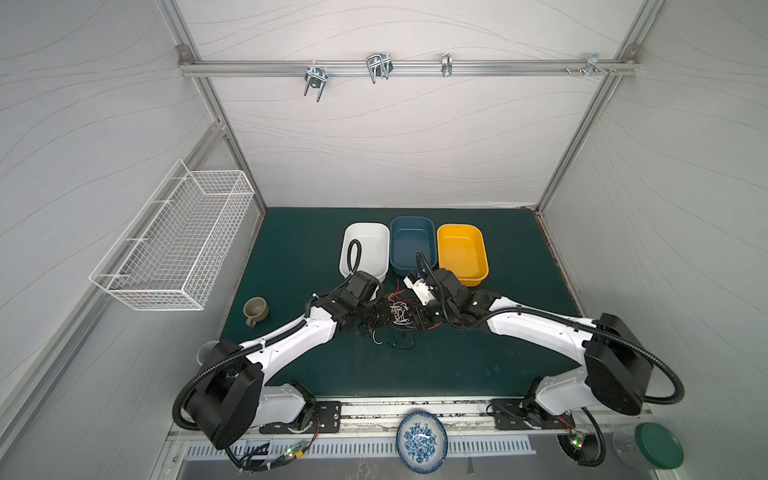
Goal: Untangle the cables
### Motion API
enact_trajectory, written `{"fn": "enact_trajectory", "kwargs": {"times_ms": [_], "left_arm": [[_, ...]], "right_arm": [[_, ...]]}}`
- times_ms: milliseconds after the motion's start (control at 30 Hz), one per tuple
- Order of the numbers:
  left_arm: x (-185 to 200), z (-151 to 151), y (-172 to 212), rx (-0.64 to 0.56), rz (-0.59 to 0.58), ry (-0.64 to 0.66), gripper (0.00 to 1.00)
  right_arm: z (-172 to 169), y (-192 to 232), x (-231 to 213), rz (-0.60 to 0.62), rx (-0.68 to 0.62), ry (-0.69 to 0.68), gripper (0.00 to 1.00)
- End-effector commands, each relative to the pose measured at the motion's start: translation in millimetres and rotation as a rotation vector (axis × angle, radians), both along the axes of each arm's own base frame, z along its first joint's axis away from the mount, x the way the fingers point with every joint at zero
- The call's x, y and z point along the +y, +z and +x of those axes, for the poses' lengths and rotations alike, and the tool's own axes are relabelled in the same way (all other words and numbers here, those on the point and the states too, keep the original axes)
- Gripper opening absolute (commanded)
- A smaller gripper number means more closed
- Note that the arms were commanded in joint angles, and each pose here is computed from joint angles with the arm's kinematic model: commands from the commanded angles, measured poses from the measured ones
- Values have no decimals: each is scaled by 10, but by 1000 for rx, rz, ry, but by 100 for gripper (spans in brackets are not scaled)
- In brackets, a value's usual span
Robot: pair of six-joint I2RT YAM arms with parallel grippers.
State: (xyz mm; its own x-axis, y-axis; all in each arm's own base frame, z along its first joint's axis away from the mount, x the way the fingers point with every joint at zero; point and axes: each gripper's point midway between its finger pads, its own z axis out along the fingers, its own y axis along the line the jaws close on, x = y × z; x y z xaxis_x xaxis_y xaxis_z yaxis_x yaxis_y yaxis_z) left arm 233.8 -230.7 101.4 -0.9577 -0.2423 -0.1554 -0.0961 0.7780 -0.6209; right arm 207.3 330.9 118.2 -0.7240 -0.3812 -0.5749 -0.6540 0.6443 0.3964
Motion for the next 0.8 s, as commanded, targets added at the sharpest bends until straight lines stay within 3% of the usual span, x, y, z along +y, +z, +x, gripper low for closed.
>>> {"fn": "enact_trajectory", "kwargs": {"times_ms": [0,267,467,767], "left_arm": [[21,56,299,-87,39,-50,0],[85,36,647,-139,155,-207,0],[61,22,856,-167,191,-324,0],[-60,19,1307,-253,115,-390,0]], "right_arm": [[87,-194,-269,-70,31,-97,0],[154,-433,-583,-62,113,-192,4],[102,-336,-618,-26,84,-168,22],[62,-30,-642,39,5,-136,52]]}}
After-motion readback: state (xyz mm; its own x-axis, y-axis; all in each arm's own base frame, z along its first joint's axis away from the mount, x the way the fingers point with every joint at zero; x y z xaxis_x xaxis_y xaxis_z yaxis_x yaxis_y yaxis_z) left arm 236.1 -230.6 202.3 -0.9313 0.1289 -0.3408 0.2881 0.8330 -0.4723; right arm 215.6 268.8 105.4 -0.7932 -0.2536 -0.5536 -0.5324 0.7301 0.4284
